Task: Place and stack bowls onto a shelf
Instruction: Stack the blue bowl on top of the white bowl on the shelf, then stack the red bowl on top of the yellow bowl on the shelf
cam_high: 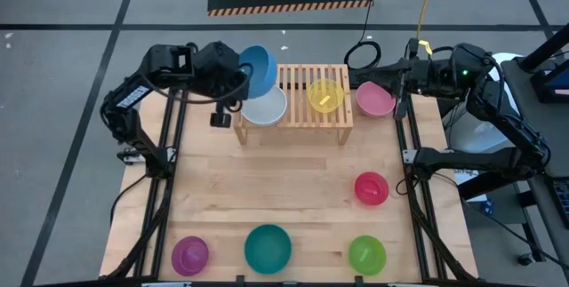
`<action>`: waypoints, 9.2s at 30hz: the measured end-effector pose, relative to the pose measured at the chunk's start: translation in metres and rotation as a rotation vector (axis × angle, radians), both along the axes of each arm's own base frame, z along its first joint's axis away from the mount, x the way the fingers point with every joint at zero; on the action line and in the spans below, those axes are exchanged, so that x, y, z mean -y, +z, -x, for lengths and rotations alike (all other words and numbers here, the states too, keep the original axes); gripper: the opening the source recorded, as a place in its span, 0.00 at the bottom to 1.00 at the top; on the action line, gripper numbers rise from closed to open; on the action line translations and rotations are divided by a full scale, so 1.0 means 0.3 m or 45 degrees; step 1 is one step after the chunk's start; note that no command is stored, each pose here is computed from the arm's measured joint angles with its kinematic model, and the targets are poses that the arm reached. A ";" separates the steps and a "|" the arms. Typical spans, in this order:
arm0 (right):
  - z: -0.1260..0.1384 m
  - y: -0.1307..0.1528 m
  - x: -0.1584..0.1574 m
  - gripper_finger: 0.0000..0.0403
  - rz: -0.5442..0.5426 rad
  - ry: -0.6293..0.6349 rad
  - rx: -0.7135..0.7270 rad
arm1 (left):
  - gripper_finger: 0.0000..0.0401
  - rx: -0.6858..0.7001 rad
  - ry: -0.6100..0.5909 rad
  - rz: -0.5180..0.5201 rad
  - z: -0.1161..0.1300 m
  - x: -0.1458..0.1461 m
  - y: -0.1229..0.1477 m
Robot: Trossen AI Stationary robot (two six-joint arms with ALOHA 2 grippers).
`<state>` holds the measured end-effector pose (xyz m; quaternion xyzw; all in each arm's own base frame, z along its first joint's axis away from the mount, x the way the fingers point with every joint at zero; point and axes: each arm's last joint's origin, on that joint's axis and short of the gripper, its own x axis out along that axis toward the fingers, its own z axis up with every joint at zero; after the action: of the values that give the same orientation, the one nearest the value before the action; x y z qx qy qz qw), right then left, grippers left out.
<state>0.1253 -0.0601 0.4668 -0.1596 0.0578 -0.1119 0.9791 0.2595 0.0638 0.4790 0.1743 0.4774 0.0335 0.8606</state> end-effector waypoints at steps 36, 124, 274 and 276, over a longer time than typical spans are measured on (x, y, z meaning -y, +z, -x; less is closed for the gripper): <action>0.001 -0.014 -0.001 0.17 -0.026 0.001 -0.048 | 0.03 -0.072 0.121 0.290 -0.085 -0.013 -0.094; 0.003 -0.030 -0.002 0.17 0.009 0.017 -0.119 | 0.14 -0.279 0.198 0.104 -0.145 0.006 -0.256; -0.019 -1.001 -0.137 0.11 -1.252 -0.284 -1.673 | 0.14 0.341 0.235 0.217 0.362 0.319 0.060; -0.019 -1.001 -0.137 0.06 -1.261 -0.295 -1.670 | 0.14 0.341 0.235 0.217 0.362 0.319 0.060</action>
<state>0.1311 -0.0190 0.1664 0.2642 0.6757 -0.0578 0.6858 0.1508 -0.0319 0.4969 0.0501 0.3738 0.0946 0.9213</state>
